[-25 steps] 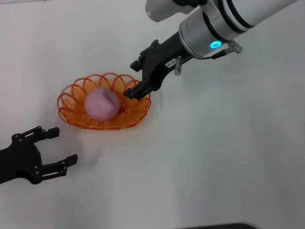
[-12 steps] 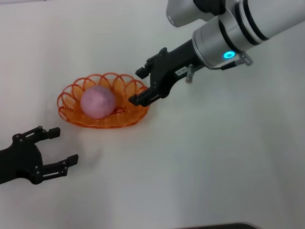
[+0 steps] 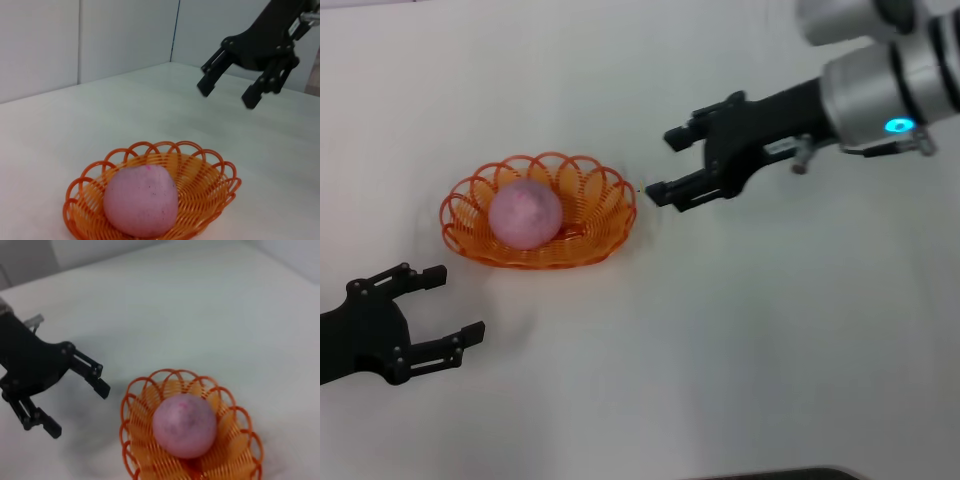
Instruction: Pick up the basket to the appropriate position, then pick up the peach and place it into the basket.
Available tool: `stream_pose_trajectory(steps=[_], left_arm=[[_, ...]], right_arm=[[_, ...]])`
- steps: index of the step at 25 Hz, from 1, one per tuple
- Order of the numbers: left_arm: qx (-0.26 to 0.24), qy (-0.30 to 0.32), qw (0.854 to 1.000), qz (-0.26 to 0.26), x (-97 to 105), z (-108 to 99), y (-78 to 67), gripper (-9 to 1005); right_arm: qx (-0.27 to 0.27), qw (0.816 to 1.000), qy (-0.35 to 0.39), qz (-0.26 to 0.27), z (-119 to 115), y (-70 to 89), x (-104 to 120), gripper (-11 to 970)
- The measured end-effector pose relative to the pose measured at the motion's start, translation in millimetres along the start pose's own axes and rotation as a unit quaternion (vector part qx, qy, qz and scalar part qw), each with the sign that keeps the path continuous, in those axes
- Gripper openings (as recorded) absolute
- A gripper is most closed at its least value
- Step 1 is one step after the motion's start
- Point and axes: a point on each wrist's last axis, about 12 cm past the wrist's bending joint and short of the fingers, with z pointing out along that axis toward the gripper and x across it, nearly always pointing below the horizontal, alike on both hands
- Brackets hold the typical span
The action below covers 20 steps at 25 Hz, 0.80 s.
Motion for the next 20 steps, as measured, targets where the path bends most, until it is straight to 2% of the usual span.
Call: stream_pose_trajectory(steps=[7, 11, 13, 14, 18, 20], left_arm=[[0.002, -0.002, 1.0, 0.001, -1, 1, 0.7, 860], [0.002, -0.003, 1.0, 0.001, -2, 1, 0.6, 860], [0.002, -0.004, 1.0, 0.001, -2, 1, 0.7, 860], [0.002, -0.004, 1.0, 0.001, -2, 1, 0.7, 860], [-0.001, -0.008, 1.0, 0.0, -2, 0, 0.7, 860], [-0.001, -0.009, 1.0, -0.001, -2, 0, 0.4, 860]], right_arm=[[0.009, 0.999, -0.031, 0.02, -24, -3.7, 26, 794], [0.01, 0.999, -0.04, 0.012, -25, 0.4, 44, 794], [0.003, 0.997, -0.071, 0.005, -24, 5.3, 60, 794], [0.003, 0.997, -0.071, 0.005, -24, 5.3, 60, 794], [0.003, 0.993, -0.117, 0.001, -22, 9.4, 87, 794], [0.002, 0.99, -0.139, 0.0, -15, 13.9, 109, 794]])
